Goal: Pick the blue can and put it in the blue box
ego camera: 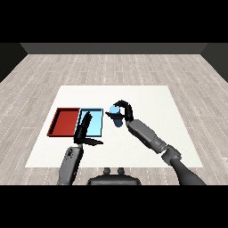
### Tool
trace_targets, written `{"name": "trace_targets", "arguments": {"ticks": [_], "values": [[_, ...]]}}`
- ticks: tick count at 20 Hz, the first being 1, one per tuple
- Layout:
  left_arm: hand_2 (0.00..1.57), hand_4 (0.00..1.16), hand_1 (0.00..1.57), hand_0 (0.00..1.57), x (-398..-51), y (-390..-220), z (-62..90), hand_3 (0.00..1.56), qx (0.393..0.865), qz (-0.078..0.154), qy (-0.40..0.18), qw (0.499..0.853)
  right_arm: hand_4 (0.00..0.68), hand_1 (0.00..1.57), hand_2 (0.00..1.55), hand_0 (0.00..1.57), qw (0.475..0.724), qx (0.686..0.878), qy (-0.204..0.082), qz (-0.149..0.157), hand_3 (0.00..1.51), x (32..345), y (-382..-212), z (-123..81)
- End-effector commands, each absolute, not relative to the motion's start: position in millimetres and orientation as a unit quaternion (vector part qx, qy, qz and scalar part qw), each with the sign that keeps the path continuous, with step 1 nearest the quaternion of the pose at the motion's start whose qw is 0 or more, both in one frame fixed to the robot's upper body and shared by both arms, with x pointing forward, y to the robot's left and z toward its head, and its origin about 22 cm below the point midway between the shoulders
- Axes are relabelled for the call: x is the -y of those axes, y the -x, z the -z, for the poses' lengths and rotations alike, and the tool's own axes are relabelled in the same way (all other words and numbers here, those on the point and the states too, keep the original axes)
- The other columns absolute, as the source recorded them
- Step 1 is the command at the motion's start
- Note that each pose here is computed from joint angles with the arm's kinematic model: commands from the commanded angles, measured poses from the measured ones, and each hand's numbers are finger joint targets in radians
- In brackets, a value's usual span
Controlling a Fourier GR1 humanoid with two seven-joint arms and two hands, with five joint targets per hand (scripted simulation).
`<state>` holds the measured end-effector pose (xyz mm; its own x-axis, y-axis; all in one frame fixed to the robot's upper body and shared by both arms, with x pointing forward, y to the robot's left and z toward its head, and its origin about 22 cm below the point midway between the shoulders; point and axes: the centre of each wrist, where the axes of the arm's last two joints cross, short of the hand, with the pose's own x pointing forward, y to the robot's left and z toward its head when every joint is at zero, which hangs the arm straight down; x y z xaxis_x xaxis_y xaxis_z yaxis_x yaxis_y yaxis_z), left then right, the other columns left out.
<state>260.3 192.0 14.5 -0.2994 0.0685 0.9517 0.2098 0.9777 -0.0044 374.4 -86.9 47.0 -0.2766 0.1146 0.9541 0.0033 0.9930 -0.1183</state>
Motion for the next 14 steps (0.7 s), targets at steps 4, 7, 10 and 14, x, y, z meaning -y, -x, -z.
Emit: {"name": "trace_targets", "arguments": {"ticks": [4,7,10,14], "values": [[0.00,0.00,0.00,0.00,-176.6,-264.0,-12.7,0.00,0.794,0.063,0.124,0.591,0.616,1.43,1.45,1.43,0.597,0.798,0.051,-0.064,1.40,146.6,-339.0,-40.0],[0.00,0.00,0.00,0.00,-156.4,-270.9,-15.7,0.00,0.776,0.069,0.128,0.613,0.615,1.44,1.45,1.44,0.584,0.808,0.041,-0.073,1.40,132.5,-314.7,-53.8],[0.00,0.00,0.00,0.00,-142.3,-272.6,-3.3,0.00,0.769,0.069,0.135,0.622,0.612,1.45,1.45,1.45,0.582,0.809,0.042,-0.073,1.40,139.3,-326.1,-67.0],[0.00,0.00,0.00,0.00,-133.0,-271.5,-9.1,0.00,0.761,0.069,0.148,0.628,0.610,1.46,1.46,1.46,0.589,0.803,0.036,-0.085,1.40,135.8,-312.7,-57.5]]}}
